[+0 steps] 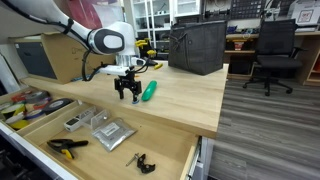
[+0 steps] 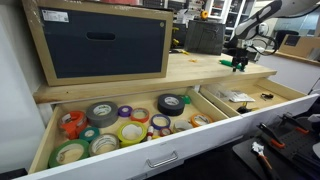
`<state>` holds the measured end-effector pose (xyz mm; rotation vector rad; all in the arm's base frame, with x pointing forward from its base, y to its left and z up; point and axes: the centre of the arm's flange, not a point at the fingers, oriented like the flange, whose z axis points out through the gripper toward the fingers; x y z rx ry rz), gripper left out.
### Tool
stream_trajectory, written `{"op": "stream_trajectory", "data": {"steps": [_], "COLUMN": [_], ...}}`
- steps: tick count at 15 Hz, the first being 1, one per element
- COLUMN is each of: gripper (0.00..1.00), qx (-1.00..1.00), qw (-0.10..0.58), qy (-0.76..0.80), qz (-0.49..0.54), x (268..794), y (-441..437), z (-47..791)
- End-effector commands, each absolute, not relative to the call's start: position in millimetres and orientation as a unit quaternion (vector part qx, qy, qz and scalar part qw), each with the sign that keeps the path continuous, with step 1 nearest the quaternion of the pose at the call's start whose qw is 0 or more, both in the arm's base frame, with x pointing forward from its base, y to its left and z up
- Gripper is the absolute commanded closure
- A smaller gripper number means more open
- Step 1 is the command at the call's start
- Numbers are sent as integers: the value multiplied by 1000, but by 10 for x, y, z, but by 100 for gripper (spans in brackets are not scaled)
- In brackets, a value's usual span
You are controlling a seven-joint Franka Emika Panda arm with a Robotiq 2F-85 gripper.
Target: Pick up the small green tape and put it on the left side of the open drawer.
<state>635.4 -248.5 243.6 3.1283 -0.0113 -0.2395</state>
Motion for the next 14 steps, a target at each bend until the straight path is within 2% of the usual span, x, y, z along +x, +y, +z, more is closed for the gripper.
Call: {"op": "stream_trajectory", "data": {"steps": [1, 4, 9, 14], "gripper": [40, 66, 100, 99], "qx": [998, 998, 998, 997], "qw": [10, 10, 15, 10], "qy": [18, 26, 43, 65], "qz": [-60, -50, -39, -30], "x": [6230, 6241, 6252, 6216], "y": [-2423, -2378, -2252, -1985], "z": [2492, 2547, 2598, 2765]}}
